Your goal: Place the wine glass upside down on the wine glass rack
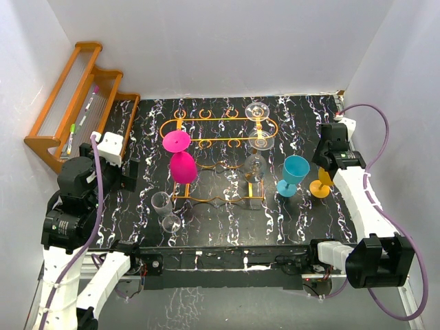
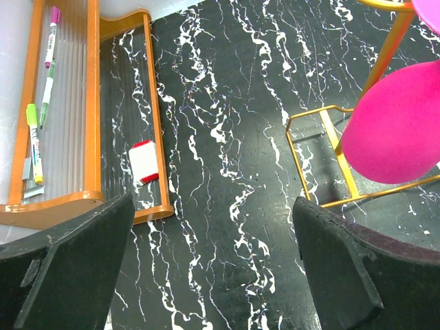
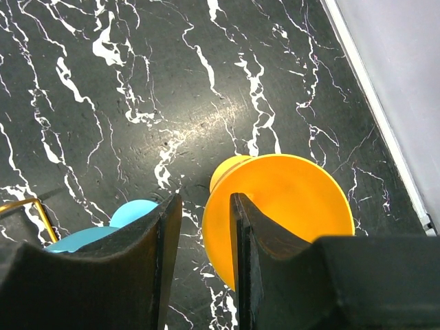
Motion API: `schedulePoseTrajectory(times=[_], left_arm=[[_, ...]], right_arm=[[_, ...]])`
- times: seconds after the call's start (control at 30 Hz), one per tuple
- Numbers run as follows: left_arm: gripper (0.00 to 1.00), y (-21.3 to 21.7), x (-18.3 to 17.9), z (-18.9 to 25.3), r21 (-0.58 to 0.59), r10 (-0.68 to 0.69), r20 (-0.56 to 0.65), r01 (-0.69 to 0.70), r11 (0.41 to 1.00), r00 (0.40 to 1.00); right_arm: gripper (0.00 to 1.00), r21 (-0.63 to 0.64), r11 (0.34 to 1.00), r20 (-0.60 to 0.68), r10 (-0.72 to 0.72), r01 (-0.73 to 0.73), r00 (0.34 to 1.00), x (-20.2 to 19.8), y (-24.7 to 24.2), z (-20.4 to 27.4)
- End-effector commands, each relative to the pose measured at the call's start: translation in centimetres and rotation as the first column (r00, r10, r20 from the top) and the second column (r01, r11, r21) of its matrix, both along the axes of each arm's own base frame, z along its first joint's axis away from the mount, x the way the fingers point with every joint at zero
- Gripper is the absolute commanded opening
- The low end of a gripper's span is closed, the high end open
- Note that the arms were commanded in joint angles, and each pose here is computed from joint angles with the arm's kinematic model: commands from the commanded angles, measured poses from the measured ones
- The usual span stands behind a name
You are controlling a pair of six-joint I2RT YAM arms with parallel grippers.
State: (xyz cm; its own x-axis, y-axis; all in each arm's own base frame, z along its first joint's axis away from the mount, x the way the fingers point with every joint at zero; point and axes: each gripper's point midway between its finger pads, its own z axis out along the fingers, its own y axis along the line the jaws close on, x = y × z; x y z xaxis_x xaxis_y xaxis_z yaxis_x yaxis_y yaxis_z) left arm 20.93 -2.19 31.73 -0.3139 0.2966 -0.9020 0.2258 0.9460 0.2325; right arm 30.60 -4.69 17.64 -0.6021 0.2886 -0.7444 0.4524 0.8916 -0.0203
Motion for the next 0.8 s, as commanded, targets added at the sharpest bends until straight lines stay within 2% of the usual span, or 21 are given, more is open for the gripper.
schedulePoseTrajectory(times=[0.0,0.1,0.27,0.33,0.47,0.53,0.6,0.77], left_arm=[[0.97,-0.1,0.1,-0.3,0.001,-0.004,-0.009,0.004,1.000,1.000],[0.97,-0.2,0.1,-0.5,0.006,-0.010,-0.016,0.010,1.000,1.000],[0.97,0.1,0.0,-0.5,0.031,-0.011,-0.032,0.012,0.999,0.999],[0.97,0.6,0.0,1.2,0.058,0.006,0.004,-0.007,0.998,1.000],[0.97,1.7,0.3,6.8,0.090,0.037,0.146,-0.050,0.995,0.989],[0.97,1.2,0.3,9.3,0.057,0.024,0.193,-0.036,0.998,0.981],[0.97,0.6,0.3,11.8,0.012,0.009,0.233,-0.012,1.000,0.972],[0.97,-2.3,1.2,16.4,-0.094,-0.081,0.277,0.111,0.989,0.957]], right_arm=[[0.34,-0.002,1.000,0.051,-0.020,0.020,0.999,0.9,-0.4,0.5],[0.09,0.006,1.000,0.034,-0.011,0.011,0.999,1.0,-0.2,-0.2],[0.08,0.012,1.000,0.060,-0.015,0.014,0.998,1.1,-0.1,1.0],[0.08,0.008,1.000,0.140,-0.029,0.028,0.990,1.2,-0.3,4.4],[0.08,-0.021,0.999,0.372,-0.029,0.040,0.928,1.0,-0.9,15.0],[0.08,-0.016,1.000,0.482,-0.014,0.025,0.876,0.9,-0.7,20.0],[0.08,-0.010,1.000,0.604,0.013,-0.008,0.797,0.6,-0.1,24.9],[0.08,-0.028,0.993,0.860,0.081,-0.111,0.504,-0.8,1.8,35.9]])
